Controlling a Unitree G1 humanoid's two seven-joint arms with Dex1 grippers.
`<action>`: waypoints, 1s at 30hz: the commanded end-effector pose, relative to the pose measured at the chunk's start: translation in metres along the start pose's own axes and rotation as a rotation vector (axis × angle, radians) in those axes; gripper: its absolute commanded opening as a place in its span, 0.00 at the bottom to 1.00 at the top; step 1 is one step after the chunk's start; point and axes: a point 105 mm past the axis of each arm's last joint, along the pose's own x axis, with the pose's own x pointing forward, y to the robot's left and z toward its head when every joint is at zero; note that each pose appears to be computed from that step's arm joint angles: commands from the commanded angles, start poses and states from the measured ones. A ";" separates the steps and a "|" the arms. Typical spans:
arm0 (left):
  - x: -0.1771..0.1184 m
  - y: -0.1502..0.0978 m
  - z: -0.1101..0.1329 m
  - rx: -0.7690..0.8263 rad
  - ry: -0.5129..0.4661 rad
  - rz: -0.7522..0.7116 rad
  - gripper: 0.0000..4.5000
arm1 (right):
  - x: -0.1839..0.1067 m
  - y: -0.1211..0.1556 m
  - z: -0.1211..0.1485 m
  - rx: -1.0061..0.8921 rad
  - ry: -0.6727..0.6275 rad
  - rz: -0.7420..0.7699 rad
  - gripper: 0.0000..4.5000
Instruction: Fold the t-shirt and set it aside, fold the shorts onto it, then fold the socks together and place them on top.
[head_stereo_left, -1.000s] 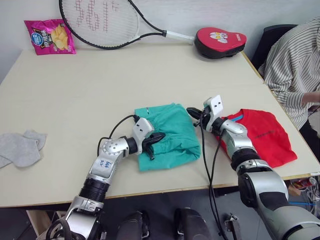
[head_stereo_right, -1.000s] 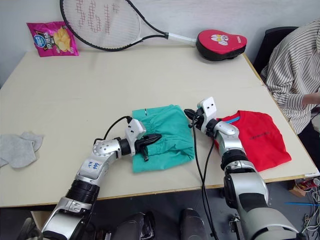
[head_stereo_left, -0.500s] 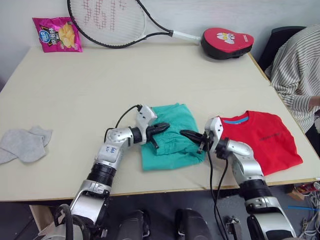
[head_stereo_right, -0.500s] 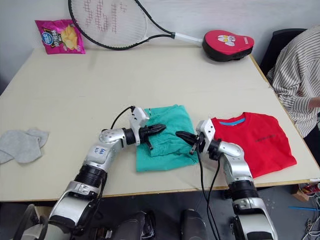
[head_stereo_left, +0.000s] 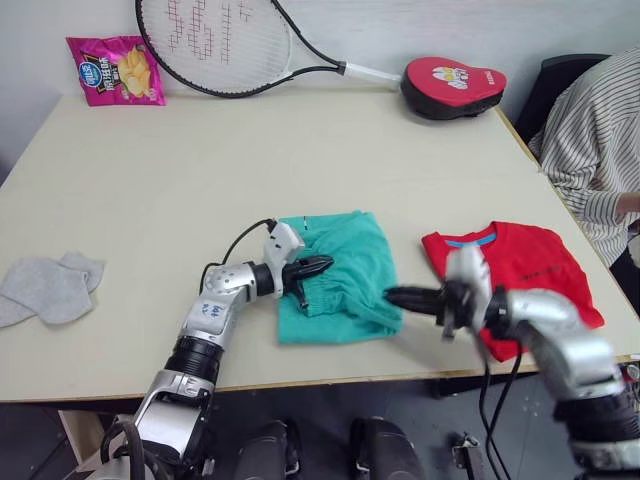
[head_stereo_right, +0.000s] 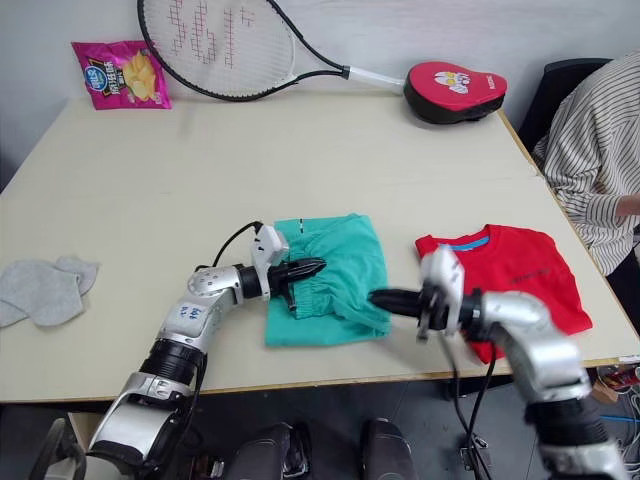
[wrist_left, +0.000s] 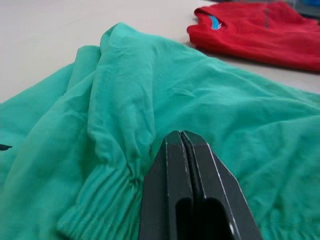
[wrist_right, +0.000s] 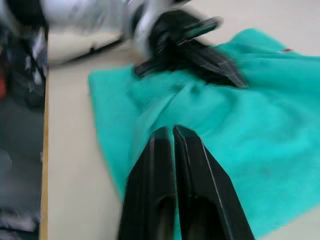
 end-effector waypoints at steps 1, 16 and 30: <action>-0.005 -0.003 0.016 0.074 -0.041 -0.045 0.00 | -0.015 -0.024 -0.029 0.453 0.199 -0.107 0.36; -0.013 -0.008 0.001 0.087 0.030 -0.061 0.00 | 0.067 -0.050 -0.015 0.659 0.215 -0.113 0.88; -0.032 0.008 0.024 0.113 -0.026 -0.052 0.00 | 0.073 -0.027 0.012 0.546 0.164 -0.009 0.00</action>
